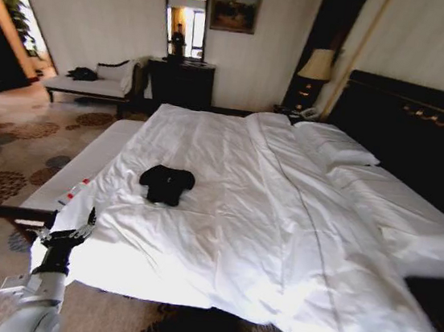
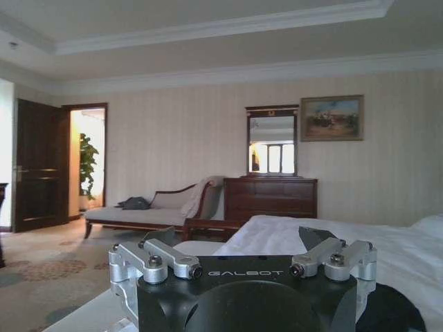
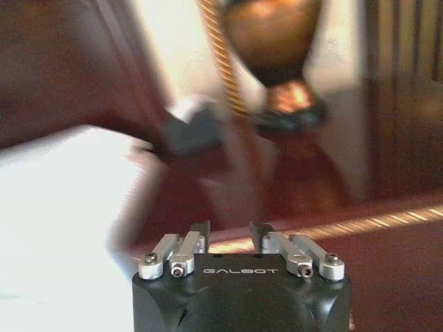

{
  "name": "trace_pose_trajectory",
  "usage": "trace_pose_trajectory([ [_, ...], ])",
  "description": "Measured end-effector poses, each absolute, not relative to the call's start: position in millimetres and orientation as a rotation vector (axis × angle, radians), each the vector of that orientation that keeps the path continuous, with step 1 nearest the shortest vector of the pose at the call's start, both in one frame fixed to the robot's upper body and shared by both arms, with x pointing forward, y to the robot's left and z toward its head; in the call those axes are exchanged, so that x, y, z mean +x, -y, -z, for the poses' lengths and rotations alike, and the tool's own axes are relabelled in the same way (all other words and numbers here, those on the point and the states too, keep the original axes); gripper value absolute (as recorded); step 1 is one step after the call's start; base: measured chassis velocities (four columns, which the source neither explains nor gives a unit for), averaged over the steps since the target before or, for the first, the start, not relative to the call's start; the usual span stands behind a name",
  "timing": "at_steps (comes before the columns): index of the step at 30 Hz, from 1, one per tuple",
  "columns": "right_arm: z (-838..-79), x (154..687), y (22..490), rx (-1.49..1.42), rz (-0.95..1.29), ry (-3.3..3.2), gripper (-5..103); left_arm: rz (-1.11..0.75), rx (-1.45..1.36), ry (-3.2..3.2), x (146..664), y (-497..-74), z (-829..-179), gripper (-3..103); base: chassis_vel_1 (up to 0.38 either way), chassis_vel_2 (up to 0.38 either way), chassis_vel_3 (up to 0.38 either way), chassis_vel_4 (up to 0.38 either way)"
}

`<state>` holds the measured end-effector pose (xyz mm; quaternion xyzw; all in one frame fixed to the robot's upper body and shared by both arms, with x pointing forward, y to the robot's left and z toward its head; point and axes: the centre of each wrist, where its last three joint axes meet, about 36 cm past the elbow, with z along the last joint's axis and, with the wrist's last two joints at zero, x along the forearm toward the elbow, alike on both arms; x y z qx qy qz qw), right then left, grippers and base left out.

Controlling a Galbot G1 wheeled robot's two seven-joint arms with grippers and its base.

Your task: Fold the clothes on the bed.

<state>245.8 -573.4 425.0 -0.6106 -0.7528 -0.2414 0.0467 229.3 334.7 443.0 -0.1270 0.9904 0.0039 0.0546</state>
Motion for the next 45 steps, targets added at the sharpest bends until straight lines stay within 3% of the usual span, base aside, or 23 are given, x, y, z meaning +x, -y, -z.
trace_pose_trajectory([
  [2,-447,248,559,-1.816,0.732,2.387,46,-0.012,-0.386,-3.008,229,-335,-443,100,0.000,0.000,0.000,0.000],
  [4,-461,249,549,-1.780,0.724,2.446,46,-0.012,-0.387,-3.008,229,-335,-443,100,0.000,0.000,0.000,0.000],
  [8,-497,255,514,-1.653,0.702,2.605,68,-0.005,-0.388,-3.007,229,-333,-443,100,0.000,0.000,0.000,0.000],
  [10,-502,257,505,-1.617,0.696,2.639,68,-0.005,-0.387,-3.007,229,-333,-443,100,0.000,0.000,0.000,0.000],
  [16,-518,270,424,-1.222,0.672,2.875,94,0.003,-0.367,-3.002,225,-324,-449,100,0.000,0.000,0.000,0.000],
  [29,-475,266,307,-0.511,0.479,3.182,100,0.016,-0.313,-3.020,212,-300,-460,100,0.000,0.000,0.000,0.000],
  [40,-455,246,301,0.087,0.090,3.316,100,-0.009,-0.235,-3.016,206,-288,-466,100,0.000,0.000,0.000,0.000],
  [45,-459,243,303,0.183,0.068,3.254,100,0.020,-0.201,-3.013,204,-283,-472,100,0.000,0.000,0.000,0.000],
])
